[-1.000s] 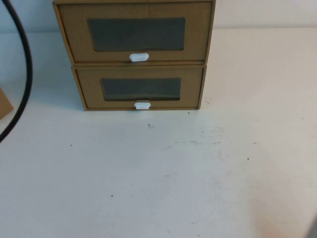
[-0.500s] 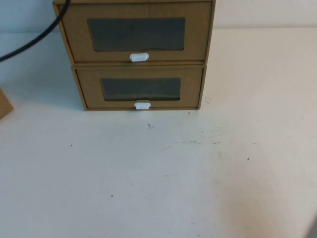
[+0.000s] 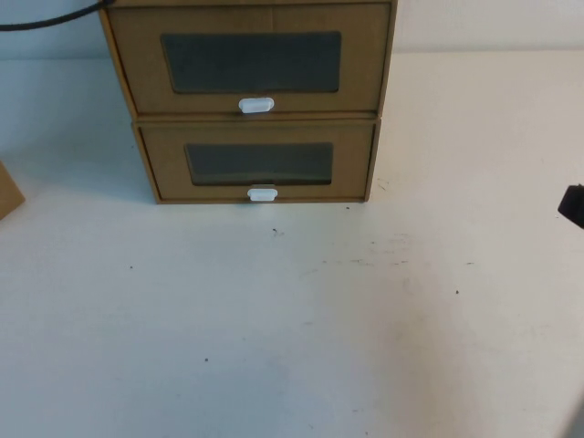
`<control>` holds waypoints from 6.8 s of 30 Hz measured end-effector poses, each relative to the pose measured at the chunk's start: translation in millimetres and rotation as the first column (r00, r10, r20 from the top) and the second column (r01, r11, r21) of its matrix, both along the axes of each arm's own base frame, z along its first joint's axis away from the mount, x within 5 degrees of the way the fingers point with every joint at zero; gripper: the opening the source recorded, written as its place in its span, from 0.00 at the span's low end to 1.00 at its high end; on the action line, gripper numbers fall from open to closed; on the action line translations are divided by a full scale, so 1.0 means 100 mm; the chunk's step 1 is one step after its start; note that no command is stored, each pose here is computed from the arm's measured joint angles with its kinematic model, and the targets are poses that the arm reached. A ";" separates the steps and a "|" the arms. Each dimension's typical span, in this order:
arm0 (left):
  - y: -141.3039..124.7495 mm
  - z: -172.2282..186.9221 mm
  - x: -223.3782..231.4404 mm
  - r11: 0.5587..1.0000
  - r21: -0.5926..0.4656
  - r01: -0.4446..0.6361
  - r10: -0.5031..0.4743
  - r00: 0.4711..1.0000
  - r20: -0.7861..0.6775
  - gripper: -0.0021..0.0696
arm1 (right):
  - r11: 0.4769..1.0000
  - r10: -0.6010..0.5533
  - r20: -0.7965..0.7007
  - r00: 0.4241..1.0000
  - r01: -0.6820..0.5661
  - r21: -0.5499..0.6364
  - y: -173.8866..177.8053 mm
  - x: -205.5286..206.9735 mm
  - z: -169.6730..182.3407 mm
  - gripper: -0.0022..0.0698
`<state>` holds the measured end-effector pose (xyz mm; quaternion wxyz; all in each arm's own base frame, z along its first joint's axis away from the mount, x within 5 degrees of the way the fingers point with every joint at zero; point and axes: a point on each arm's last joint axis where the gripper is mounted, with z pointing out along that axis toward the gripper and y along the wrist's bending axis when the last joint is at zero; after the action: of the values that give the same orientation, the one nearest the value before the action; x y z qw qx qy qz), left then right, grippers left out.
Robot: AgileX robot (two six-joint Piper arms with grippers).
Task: Open the shoe box
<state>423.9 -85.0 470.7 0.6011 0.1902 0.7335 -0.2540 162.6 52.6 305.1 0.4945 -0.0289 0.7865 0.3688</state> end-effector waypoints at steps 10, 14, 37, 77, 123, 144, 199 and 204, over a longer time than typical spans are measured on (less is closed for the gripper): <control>-0.06 -0.68 0.53 1.000 0.000 0.010 -0.010 0.991 -0.136 0.02 | 0.979 0.178 0.038 0.983 -0.173 -0.107 0.49 0.33 0.22 0.00; -0.06 -0.76 0.58 1.000 0.001 0.009 -0.009 0.988 -0.153 0.02 | 0.901 0.281 0.057 0.958 -0.243 -0.359 0.88 0.43 0.22 0.00; -0.10 -0.71 0.56 0.996 -0.074 0.046 -0.057 0.988 -0.146 0.02 | 0.471 -0.241 0.036 0.970 0.149 -0.869 0.75 0.80 0.44 0.00; 0.14 -0.74 0.53 0.992 -0.012 0.122 -0.122 0.984 -0.132 0.02 | 0.833 0.540 -0.305 0.785 -0.443 0.332 1.36 1.02 -0.35 0.00; 0.14 -0.75 0.52 0.990 0.016 0.137 -0.133 0.981 -0.138 0.02 | 0.775 0.608 -0.294 0.738 -0.470 0.423 1.23 1.23 -0.35 0.00; 0.13 -0.65 0.54 0.989 0.032 0.146 -0.146 0.989 -0.002 0.02 | 0.835 0.514 -0.370 0.774 -0.351 0.424 1.88 2.06 -0.57 0.42; 0.16 -0.95 0.76 0.995 0.017 0.097 -0.096 0.995 -0.038 0.02 | 0.941 0.141 -0.408 0.902 0.006 0.338 2.20 2.28 -0.44 0.44; 0.16 -0.95 0.76 0.995 0.015 0.097 -0.096 0.995 -0.039 0.02 | 0.936 0.162 -0.378 0.911 -0.021 0.351 2.26 2.34 -0.39 0.44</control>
<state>500.0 -69.4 375.2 0.5722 0.2255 0.7371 -0.2801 396.9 278.3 266.2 0.3021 0.0955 0.7932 0.5200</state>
